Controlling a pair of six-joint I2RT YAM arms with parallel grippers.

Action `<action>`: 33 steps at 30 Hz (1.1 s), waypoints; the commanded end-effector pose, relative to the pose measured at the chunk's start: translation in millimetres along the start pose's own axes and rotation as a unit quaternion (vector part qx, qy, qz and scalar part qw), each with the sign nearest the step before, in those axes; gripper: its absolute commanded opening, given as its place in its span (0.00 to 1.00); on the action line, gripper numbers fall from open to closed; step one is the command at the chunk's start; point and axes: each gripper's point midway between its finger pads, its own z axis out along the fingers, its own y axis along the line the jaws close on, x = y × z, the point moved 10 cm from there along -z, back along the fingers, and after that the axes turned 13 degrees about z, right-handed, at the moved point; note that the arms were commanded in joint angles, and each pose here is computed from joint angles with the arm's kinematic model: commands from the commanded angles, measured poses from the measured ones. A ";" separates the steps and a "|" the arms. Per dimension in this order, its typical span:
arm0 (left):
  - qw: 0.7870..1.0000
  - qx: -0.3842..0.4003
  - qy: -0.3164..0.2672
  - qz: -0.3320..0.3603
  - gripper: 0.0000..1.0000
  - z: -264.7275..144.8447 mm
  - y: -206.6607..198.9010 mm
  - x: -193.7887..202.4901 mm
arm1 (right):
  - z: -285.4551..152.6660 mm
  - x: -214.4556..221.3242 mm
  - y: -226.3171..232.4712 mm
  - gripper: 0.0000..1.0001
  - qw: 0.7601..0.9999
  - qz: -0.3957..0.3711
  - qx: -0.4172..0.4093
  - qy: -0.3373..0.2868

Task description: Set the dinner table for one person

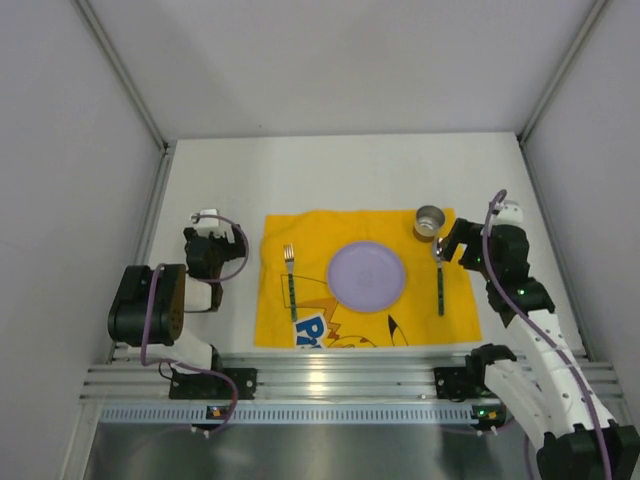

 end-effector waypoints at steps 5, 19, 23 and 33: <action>0.998 0.003 -0.056 0.004 0.99 4.8 1.0 -17.8 | 54.6 13.7 -21.6 1.00 0.975 -0.140 -0.050 -0.164; 0.998 0.004 -0.058 0.004 0.99 4.9 1.0 -18.2 | 143.0 12.1 -49.3 1.00 0.969 -0.154 -0.042 -0.186; 0.998 0.002 -0.056 0.004 0.99 4.8 1.6 -17.7 | 132.7 24.2 -58.3 1.00 0.960 -0.151 -0.048 -0.230; 0.998 0.002 -0.057 0.004 0.99 5.0 1.6 -17.7 | 137.8 21.7 -53.9 1.00 0.960 -0.160 -0.067 -0.220</action>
